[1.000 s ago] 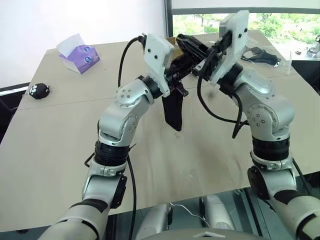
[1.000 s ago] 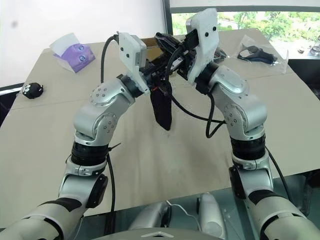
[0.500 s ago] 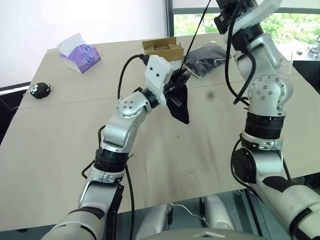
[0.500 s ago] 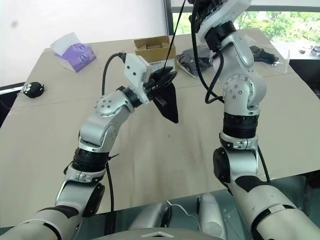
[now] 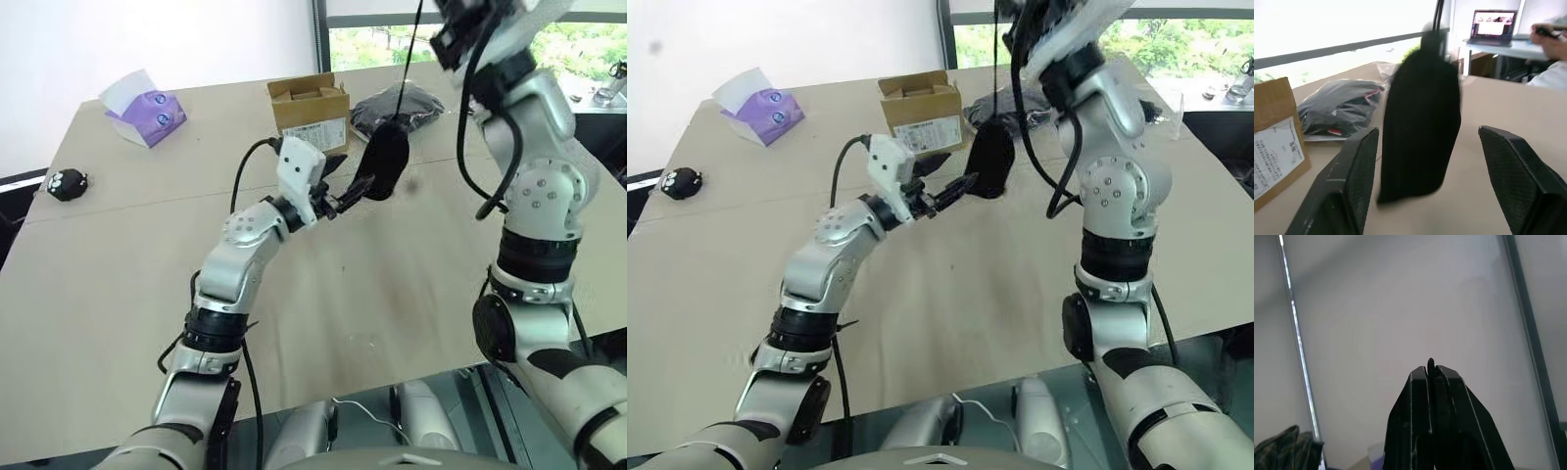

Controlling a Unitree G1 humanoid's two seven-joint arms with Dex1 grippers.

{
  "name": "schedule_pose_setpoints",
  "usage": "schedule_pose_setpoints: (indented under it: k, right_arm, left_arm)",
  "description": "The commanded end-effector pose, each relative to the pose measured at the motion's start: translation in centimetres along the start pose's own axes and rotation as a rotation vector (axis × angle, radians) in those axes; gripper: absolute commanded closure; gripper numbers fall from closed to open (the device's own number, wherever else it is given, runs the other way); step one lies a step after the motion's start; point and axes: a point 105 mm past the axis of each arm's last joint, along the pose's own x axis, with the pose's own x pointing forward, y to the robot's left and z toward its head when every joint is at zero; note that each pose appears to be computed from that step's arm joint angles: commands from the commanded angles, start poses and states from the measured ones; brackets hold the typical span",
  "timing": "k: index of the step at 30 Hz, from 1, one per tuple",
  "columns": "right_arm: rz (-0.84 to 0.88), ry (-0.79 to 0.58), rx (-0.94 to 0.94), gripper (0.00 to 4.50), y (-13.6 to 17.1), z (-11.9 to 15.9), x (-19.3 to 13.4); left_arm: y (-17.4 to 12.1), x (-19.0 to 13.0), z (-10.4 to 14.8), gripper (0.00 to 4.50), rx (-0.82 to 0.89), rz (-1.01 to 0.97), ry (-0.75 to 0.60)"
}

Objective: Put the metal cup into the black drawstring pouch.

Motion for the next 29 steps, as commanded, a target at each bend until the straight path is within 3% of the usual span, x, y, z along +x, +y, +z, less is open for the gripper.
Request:
schedule_pose_setpoints:
  k: [1, 4, 7, 11, 15, 22, 26, 29]
  right_arm:
    - [0.073, 0.058, -0.052, 4.5, 1.5, -0.8, -0.5]
    - [0.102, 0.102, -0.071, 4.5, 1.8, -1.7, -1.0]
    - [0.151, 0.142, -0.028, 3.63, 2.4, -2.4, -1.8]
    - [0.176, 0.3, -0.091, 1.99, 1.3, -4.5, -6.0]
    - [0.246, 0.398, -0.052, 1.99, 0.6, -5.4, -10.4]
    - [0.219, 0.711, 0.003, 1.99, -3.9, -11.5, -21.6]
    - [0.106, 0.723, -0.081, 1.99, -8.1, -12.7, -26.0]
    - [0.032, 0.716, -0.176, 1.99, -10.4, -12.6, -27.1]
  left_arm:
    - [-0.7, -2.5, 1.3, 1.04, -0.023, -0.063, -0.002]
    - [-0.4, -4.3, 0.1, 1.04, -0.014, -0.05, 0.081]
    - [0.4, -6.3, -1.3, 0.98, -0.015, 0.009, 0.162]
    - [-0.2, -10.4, -5.6, 0.98, 0.034, 0.052, 0.367]
    - [-1.8, -12.9, -7.3, 0.98, 0.005, 0.062, 0.422]
    - [-3.6, -16.0, -10.2, 0.98, -0.001, 0.103, 0.492]
    - [-1.2, -17.2, -10.5, 0.98, 0.047, 0.266, 0.465]
    - [-0.4, -17.3, -10.1, 0.98, 0.06, 0.329, 0.42]
